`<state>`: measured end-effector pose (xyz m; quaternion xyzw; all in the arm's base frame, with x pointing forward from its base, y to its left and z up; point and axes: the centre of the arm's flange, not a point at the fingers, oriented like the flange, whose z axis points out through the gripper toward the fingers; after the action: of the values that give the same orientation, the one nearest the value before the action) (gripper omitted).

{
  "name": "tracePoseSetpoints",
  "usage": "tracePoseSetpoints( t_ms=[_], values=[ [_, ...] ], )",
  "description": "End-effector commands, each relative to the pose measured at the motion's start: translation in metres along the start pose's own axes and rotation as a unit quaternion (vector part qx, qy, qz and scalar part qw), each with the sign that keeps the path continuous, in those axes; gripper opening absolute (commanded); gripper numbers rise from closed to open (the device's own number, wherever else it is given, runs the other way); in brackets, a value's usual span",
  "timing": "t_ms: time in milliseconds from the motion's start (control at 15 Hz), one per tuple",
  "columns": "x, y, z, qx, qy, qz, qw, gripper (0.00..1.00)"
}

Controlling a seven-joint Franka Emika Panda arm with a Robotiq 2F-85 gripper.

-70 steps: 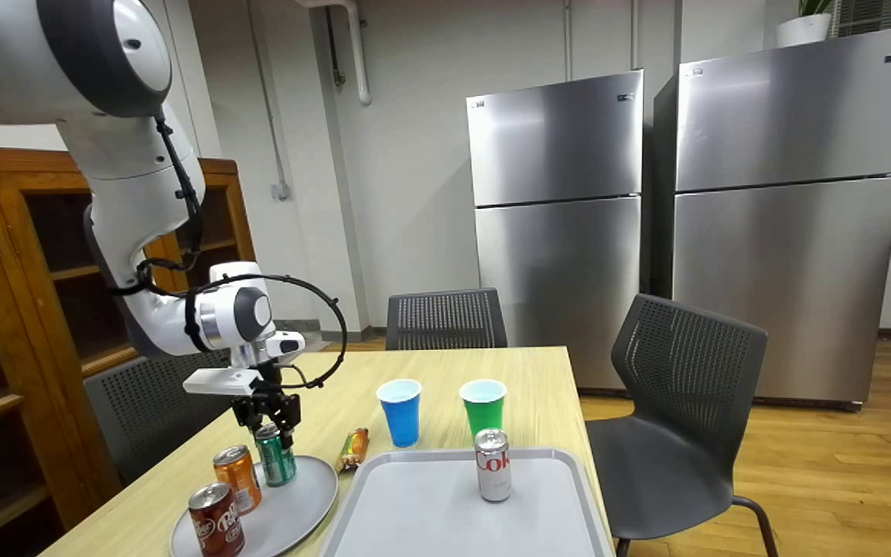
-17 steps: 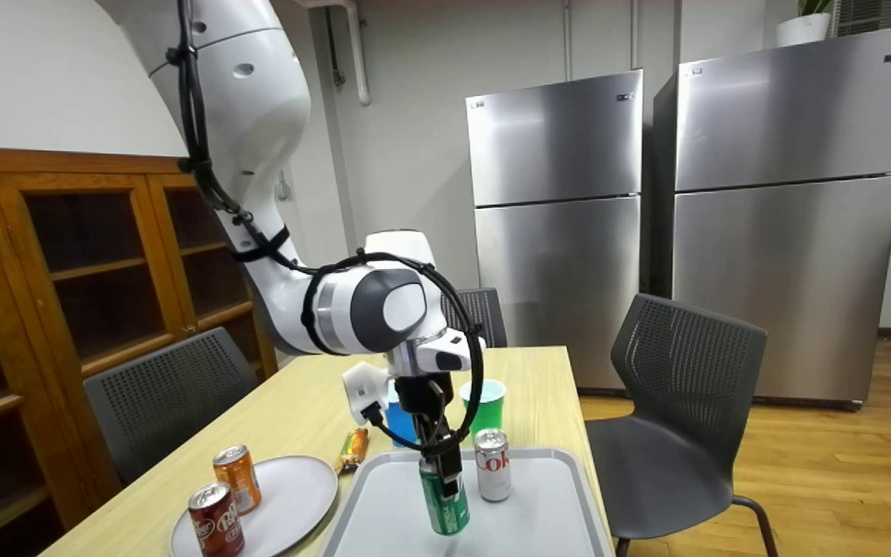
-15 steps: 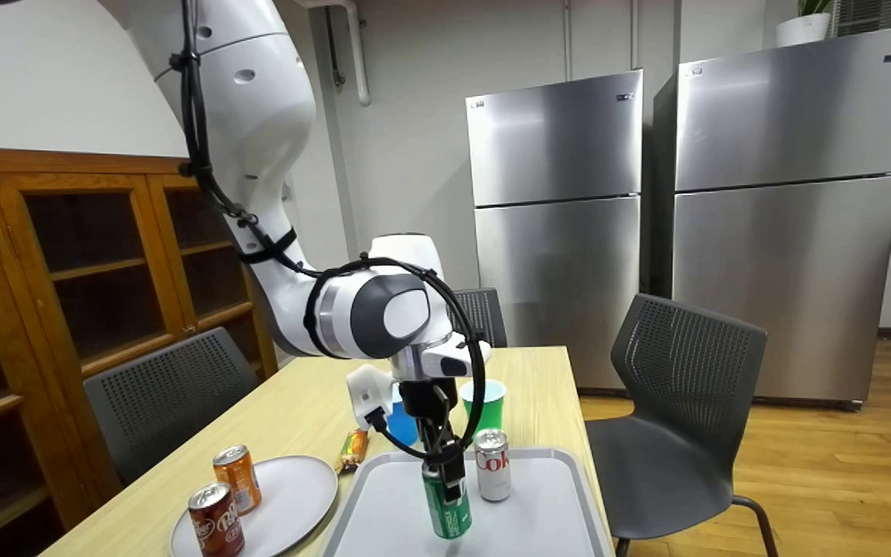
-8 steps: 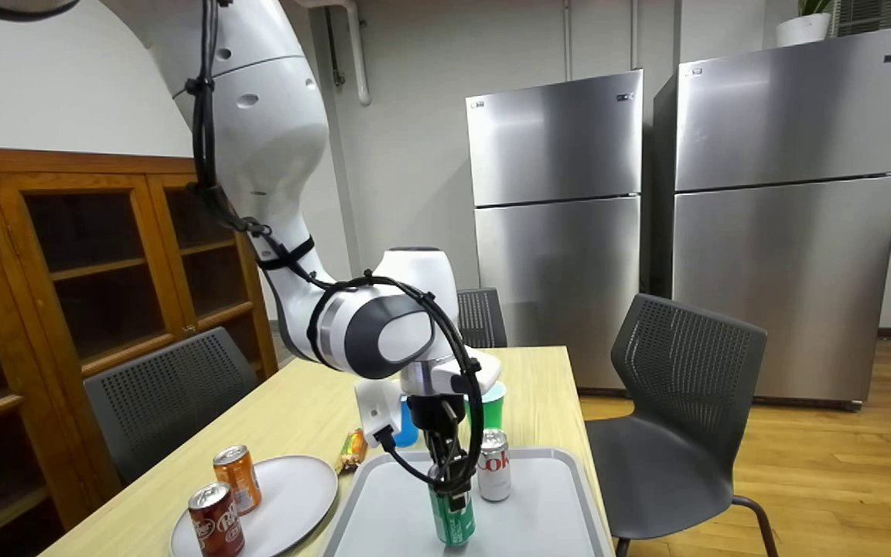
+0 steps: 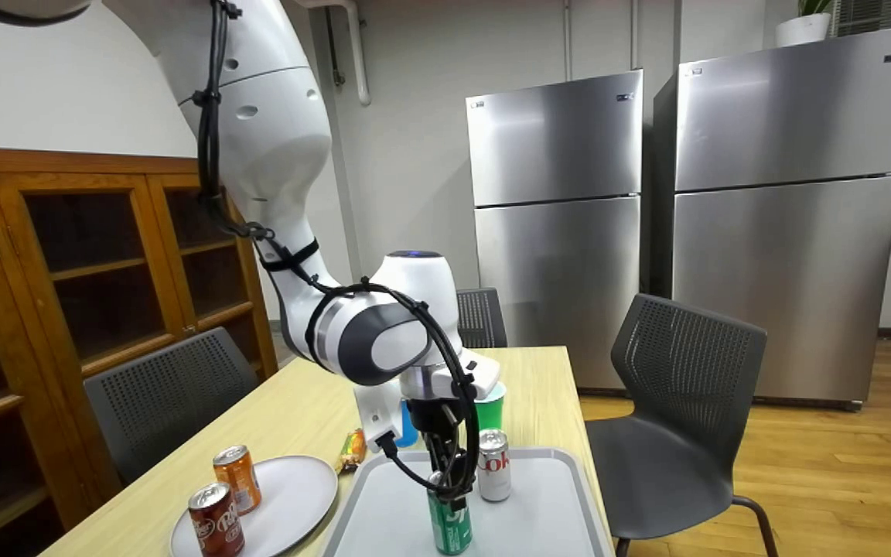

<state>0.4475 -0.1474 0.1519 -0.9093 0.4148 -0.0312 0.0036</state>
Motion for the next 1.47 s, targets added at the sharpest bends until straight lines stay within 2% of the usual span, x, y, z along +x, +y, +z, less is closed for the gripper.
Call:
tracePoseSetpoints(
  t_ms=[0, 133, 200, 400, 800, 1067, 1400],
  values=[
    [0.002, -0.001, -0.012, 0.018, 0.011, -0.014, 0.9997, 1.0],
    [0.001, -0.004, -0.024, 0.016, 0.018, -0.018, 0.9996, 1.0],
    [0.001, -0.006, -0.032, 0.003, 0.018, -0.007, 0.9998, 1.0],
    [0.0, -0.009, -0.056, 0.004, 0.042, -0.026, 0.9988, 1.0],
    [-0.02, -0.047, -0.083, -0.005, 0.064, -0.11, 0.9919, 1.0],
    [-0.05, -0.087, -0.096, -0.003, 0.079, -0.183, 0.9799, 1.0],
    [-0.096, -0.137, -0.109, 0.013, 0.087, -0.286, 0.9542, 1.0]
  ],
)
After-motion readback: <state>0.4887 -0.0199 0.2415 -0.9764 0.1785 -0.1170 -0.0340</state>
